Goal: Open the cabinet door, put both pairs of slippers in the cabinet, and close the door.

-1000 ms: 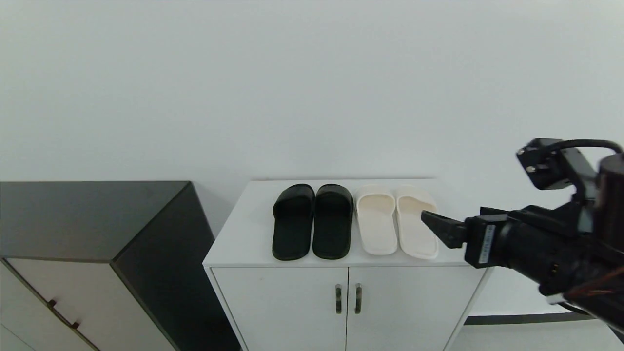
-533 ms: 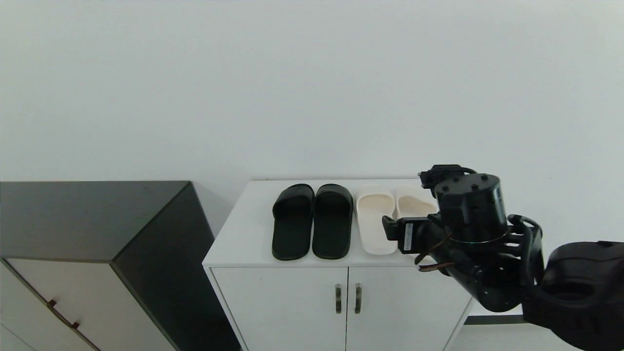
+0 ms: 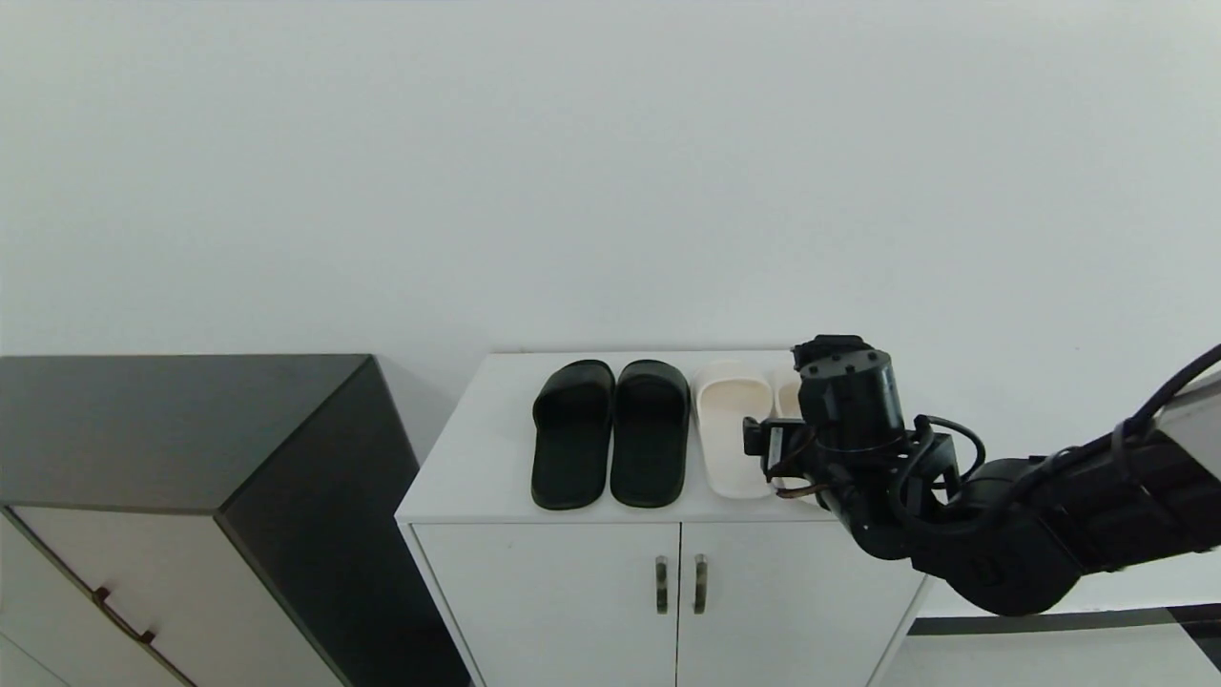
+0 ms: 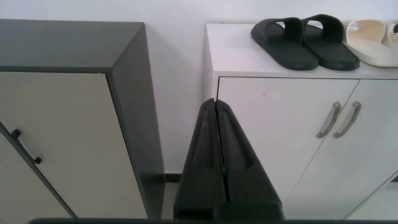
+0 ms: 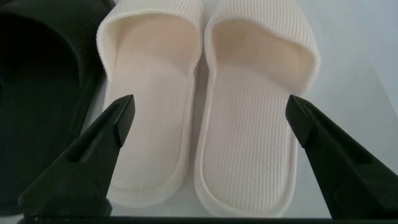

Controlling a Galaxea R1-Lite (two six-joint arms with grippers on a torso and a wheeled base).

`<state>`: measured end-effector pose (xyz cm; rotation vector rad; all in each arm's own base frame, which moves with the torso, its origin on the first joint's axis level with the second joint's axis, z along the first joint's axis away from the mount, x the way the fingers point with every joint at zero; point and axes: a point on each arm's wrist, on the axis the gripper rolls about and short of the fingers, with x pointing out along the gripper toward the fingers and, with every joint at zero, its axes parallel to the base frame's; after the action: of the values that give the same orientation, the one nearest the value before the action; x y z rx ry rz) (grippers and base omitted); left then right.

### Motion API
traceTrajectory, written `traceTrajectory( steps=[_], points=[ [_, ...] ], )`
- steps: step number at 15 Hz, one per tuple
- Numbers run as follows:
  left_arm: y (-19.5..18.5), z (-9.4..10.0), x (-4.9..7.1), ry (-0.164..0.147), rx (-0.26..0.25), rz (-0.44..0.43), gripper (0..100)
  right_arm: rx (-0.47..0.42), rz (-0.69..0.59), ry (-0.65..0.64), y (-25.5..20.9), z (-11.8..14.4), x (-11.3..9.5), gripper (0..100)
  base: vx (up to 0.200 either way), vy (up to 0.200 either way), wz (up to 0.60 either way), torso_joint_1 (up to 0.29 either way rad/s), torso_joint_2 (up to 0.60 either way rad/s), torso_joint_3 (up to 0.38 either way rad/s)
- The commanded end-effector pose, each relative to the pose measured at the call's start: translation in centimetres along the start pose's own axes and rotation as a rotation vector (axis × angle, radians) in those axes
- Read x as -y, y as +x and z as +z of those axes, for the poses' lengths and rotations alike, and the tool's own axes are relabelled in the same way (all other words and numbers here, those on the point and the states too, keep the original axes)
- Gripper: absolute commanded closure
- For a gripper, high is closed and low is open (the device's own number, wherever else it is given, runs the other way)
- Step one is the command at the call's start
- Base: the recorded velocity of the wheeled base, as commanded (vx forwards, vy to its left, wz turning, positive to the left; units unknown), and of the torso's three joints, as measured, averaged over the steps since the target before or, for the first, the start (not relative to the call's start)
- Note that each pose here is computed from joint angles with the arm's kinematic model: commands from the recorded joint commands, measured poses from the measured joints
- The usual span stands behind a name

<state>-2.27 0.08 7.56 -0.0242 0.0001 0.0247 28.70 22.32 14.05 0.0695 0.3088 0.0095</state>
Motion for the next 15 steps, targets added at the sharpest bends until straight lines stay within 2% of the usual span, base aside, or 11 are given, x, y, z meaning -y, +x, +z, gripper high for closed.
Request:
traceTrajectory(
  steps=[1,8,11,15],
  points=[
    [0.0,0.0,0.0,0.0,0.0,0.0,100,-0.008,-0.011,-0.002,1.6,-0.5,-0.4,0,0.0,0.0,0.0,0.0,0.0,0.0],
    [0.0,0.0,0.0,0.0,0.0,0.0,100,0.012,-0.061,-0.02,6.7,-0.5,-0.7,0,0.0,0.0,0.0,0.0,0.0,0.0],
    [0.0,0.0,0.0,0.0,0.0,0.0,100,0.014,-0.043,-0.018,7.6,-0.7,-1.0,0,0.0,0.0,0.0,0.0,0.0,0.0],
    [0.0,0.0,0.0,0.0,0.0,0.0,100,0.062,-0.021,-0.014,9.1,-0.4,-0.8,0,0.0,0.0,0.0,0.0,0.0,0.0]
  ],
)
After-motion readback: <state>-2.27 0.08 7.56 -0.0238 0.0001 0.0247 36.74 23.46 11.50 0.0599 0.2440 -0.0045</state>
